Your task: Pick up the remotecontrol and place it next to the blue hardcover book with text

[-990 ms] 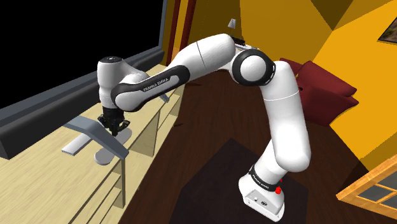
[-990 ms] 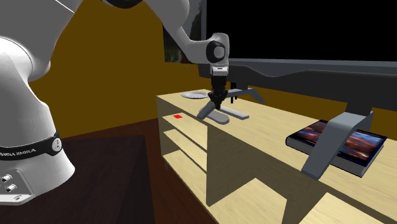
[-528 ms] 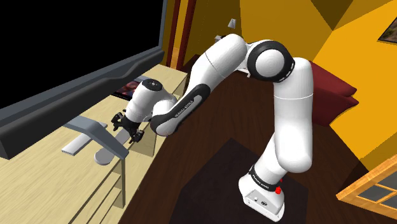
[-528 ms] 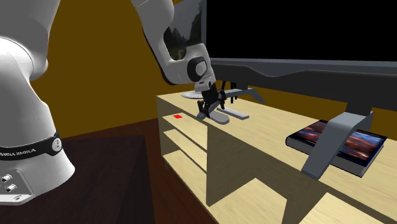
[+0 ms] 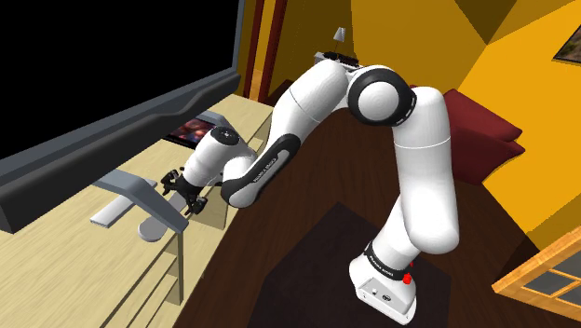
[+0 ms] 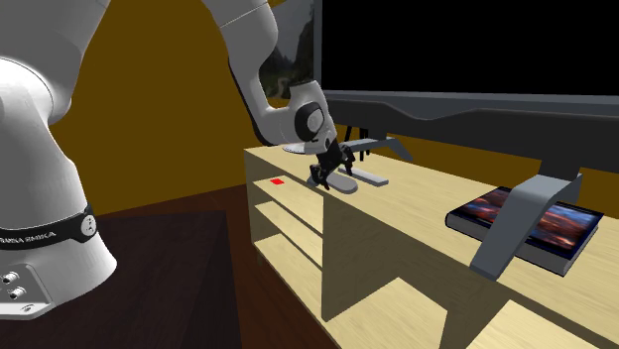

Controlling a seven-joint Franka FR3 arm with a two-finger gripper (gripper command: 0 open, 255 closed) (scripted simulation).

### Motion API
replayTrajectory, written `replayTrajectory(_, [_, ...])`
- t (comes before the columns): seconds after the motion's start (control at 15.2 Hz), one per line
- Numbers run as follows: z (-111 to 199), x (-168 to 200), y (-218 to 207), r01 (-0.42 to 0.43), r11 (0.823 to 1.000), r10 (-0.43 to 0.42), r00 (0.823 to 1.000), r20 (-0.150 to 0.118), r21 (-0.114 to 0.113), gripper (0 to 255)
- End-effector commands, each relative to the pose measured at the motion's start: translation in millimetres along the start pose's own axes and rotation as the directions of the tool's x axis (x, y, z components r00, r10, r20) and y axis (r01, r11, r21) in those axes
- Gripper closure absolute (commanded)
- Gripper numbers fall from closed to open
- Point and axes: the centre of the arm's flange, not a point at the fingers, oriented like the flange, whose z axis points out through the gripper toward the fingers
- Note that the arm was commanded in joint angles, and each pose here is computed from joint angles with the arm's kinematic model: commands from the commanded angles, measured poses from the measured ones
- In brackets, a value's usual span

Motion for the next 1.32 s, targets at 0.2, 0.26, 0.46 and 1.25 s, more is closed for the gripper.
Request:
replayTrajectory(0.2, [1.3, 0.0, -0.3, 0.0, 1.0, 0.0, 1.0, 0.0, 0.001, 0])
replayTrajectory(0.26, [1.2, 0.0, -0.2, 0.0, 1.0, 0.0, 1.0, 0.0, 0.0, 0])
replayTrajectory(0.46, [1.3, 0.0, -0.3, 0.0, 1.0, 0.0, 1.0, 0.0, 0.001, 255])
replayTrajectory(1.25, [-17.9, -1.5, -9.0, 0.0, 1.0, 0.0, 1.0, 0.0, 0.001, 255])
